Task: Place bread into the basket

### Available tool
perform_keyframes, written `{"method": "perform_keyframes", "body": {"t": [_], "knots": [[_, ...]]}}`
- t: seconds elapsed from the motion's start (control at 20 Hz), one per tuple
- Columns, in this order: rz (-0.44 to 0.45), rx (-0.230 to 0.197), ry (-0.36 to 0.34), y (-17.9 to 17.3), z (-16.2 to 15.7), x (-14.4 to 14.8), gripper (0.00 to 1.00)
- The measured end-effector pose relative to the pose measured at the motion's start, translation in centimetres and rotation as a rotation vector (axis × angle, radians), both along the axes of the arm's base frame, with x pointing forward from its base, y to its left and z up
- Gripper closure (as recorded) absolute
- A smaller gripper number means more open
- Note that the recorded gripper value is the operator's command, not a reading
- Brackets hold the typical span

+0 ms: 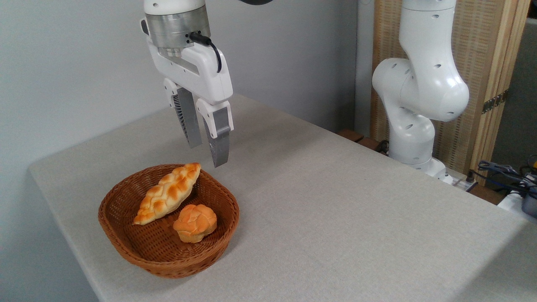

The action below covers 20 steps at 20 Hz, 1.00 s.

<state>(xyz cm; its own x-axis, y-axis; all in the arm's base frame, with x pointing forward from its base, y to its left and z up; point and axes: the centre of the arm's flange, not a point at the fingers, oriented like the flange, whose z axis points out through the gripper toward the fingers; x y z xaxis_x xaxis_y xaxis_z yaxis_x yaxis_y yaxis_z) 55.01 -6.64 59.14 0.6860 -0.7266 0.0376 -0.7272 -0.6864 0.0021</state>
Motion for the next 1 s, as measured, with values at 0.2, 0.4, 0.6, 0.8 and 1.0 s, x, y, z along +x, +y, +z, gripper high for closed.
{"method": "perform_keyframes", "body": {"t": [0.2,0.4,0.6,0.8,1.0], "knots": [[0.008,0.000,0.001,0.3,0.0,0.1,0.00],[0.013,0.000,-0.005,0.6,0.2,0.1,0.00],[0.015,-0.003,-0.030,0.7,2.7,0.0,0.00],[0.014,-0.004,-0.036,0.7,3.8,-0.1,0.00],[0.015,-0.003,-0.031,0.8,3.8,-0.1,0.00]]}}
